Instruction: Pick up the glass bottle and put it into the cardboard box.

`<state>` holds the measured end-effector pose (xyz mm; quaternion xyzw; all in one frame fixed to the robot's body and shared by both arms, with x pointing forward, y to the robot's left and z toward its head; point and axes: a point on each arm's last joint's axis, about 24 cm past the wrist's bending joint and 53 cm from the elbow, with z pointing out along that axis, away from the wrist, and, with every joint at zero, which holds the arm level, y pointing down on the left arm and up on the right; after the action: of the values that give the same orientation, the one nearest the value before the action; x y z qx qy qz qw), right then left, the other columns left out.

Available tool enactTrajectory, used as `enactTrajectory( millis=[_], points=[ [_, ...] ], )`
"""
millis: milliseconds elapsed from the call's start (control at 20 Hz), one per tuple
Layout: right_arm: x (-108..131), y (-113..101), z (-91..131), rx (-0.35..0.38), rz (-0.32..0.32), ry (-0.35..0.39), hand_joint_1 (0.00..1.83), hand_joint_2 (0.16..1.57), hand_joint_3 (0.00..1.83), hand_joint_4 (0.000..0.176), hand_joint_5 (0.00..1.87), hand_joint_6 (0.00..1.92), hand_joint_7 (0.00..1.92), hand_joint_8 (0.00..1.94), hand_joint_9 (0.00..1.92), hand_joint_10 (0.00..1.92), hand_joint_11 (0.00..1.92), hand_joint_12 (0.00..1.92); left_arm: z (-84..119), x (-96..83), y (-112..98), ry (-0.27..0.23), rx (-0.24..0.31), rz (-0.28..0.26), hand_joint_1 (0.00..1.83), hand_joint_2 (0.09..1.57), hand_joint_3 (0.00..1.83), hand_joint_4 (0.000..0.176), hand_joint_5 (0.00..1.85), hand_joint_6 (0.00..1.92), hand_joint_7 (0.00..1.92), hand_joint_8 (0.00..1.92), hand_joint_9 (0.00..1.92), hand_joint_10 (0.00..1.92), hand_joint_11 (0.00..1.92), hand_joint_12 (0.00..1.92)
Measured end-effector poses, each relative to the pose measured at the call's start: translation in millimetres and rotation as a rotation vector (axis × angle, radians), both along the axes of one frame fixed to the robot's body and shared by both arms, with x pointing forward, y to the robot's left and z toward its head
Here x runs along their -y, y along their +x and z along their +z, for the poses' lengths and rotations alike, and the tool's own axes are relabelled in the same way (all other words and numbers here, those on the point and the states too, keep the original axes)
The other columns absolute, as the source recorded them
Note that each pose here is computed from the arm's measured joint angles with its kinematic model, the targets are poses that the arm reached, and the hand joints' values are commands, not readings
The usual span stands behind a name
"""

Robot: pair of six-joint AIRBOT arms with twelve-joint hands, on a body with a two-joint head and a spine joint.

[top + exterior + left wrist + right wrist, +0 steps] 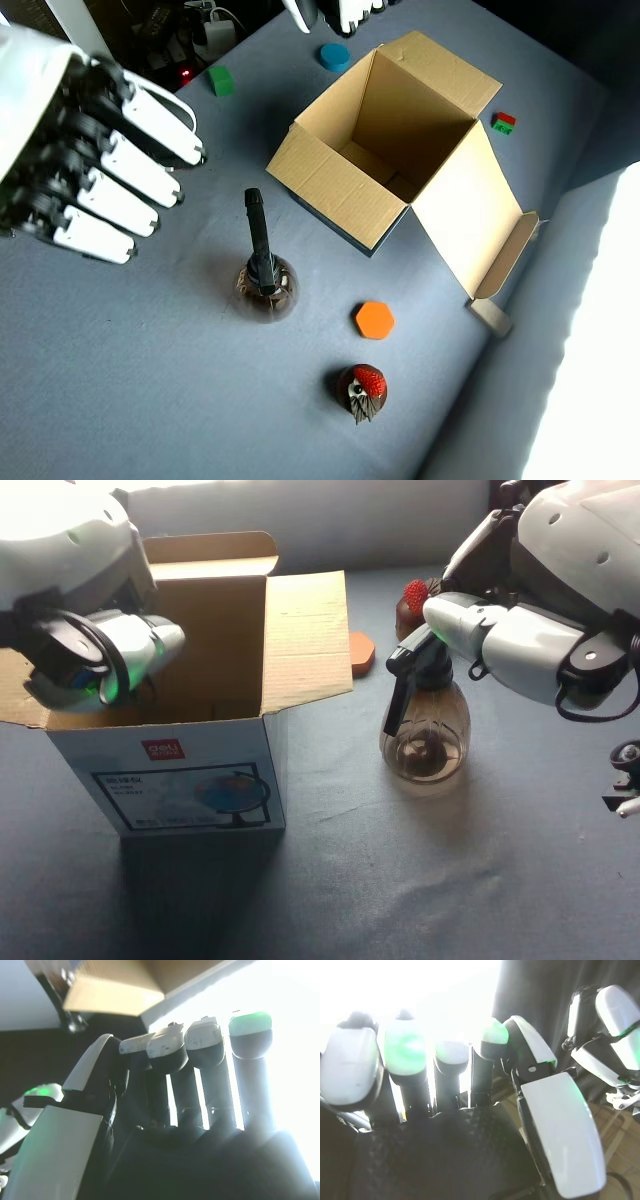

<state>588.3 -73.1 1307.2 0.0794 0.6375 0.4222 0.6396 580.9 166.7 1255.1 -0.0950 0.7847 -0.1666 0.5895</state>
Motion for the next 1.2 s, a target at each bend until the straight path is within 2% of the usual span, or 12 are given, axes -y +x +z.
enactTrajectory(
  millis=[100,150,200,350,450,550,600,750,850,1000,1100,1200],
  points=[
    [-5,-5,7,0.030,0.030,0.006,0.10,0.99,0.43,0.000,0.00,0.00,0.00,0.00,0.00,0.00,0.00,0.00,-1,-1.8,0,-0.001,-0.004,0.008,0.06,1.18,0.17,0.020,0.03,0.08,0.05,0.05,0.05,0.09,0.00,0.23],
    [-6,-6,9,0.040,0.039,0.005,0.10,1.10,0.21,0.000,0.00,0.00,0.00,0.00,0.00,0.00,0.00,0.00,-2,-2.2,-1,-0.002,-0.010,0.013,0.01,1.27,0.03,0.021,0.05,0.01,0.05,0.00,0.08,0.01,0.00,0.19],
    [-6,-6,8,0.037,0.042,0.007,0.11,1.13,0.15,0.000,0.00,0.00,0.00,0.00,0.00,0.00,0.00,0.00,-3,-1.9,-2,-0.007,-0.016,0.014,0.00,1.28,0.02,0.020,0.05,0.01,0.04,0.00,0.08,0.01,0.00,0.19],
    [-8,-6,7,0.036,0.052,-0.003,0.14,1.14,0.12,0.000,0.00,0.00,0.00,0.00,0.00,0.00,0.00,0.00,1,1.6,-6,0.009,0.003,0.009,0.00,1.29,0.01,0.019,0.05,0.00,0.04,0.00,0.08,0.01,0.00,0.20],
    [-7,-3,4,0.025,0.057,-0.010,0.18,1.13,0.10,0.000,0.02,0.01,0.00,0.00,0.00,0.00,0.00,0.00,-5,-0.3,-20,-0.025,-0.051,0.057,0.00,1.29,0.01,0.016,0.05,0.00,0.03,0.00,0.07,0.00,0.00,0.13],
    [-7,4,1,0.011,0.086,-0.004,0.22,1.11,0.07,0.000,0.03,0.01,0.00,0.00,0.00,0.00,0.00,0.00,-8,-2.4,-37,-0.028,-0.094,0.109,0.00,1.30,0.00,0.016,0.06,0.00,0.04,0.00,0.05,0.00,0.00,0.09],
    [-9,5,2,0.036,0.124,-0.013,0.22,1.10,0.07,0.000,0.04,0.01,0.02,0.01,0.00,0.00,0.00,0.00,-12,-3.6,-47,-0.024,-0.122,0.137,0.00,1.29,0.00,0.016,0.06,0.00,0.05,0.00,0.05,0.00,0.00,0.09],
    [-13,3,1,0.050,0.198,-0.015,0.22,1.11,0.07,0.000,0.04,0.01,0.02,0.01,0.00,0.00,0.00,0.00,-23,-0.1,-68,-0.012,-0.181,0.153,0.00,1.28,0.00,0.016,0.00,0.00,0.04,0.00,0.02,0.00,0.00,0.03],
    [-7,11,-5,0.023,0.243,-0.003,0.20,1.12,0.06,0.000,0.04,0.01,0.01,0.00,0.00,0.00,0.00,0.00,-27,6.9,-86,-0.016,-0.210,0.151,0.00,1.29,0.00,0.016,0.00,0.00,0.03,0.00,0.01,0.00,0.00,0.03],
    [3,17,-21,-0.029,0.359,0.004,0.21,1.13,0.06,0.000,0.03,0.01,0.01,0.00,0.00,0.00,0.00,0.00,-37,6.9,-108,-0.023,-0.264,0.181,0.00,1.30,0.00,0.017,0.00,0.00,0.02,0.00,0.00,0.00,0.00,0.01],
    [13,27,-25,-0.069,0.394,0.020,0.23,1.12,0.05,0.000,0.05,0.01,0.03,0.01,0.01,0.00,0.00,0.00,-46,5.5,-119,-0.016,-0.295,0.195,0.00,1.31,0.01,0.022,0.00,0.00,0.03,0.00,0.01,0.01,0.00,0.01],
    [17,31,-29,-0.066,0.416,-0.021,0.27,1.11,0.04,0.000,0.06,0.02,0.03,0.01,0.02,0.01,0.00,0.00,-61,4.5,-129,-0.017,-0.344,0.209,0.00,1.31,0.01,0.026,0.01,0.00,0.04,0.01,0.03,0.01,0.02,0.02]
  ],
)
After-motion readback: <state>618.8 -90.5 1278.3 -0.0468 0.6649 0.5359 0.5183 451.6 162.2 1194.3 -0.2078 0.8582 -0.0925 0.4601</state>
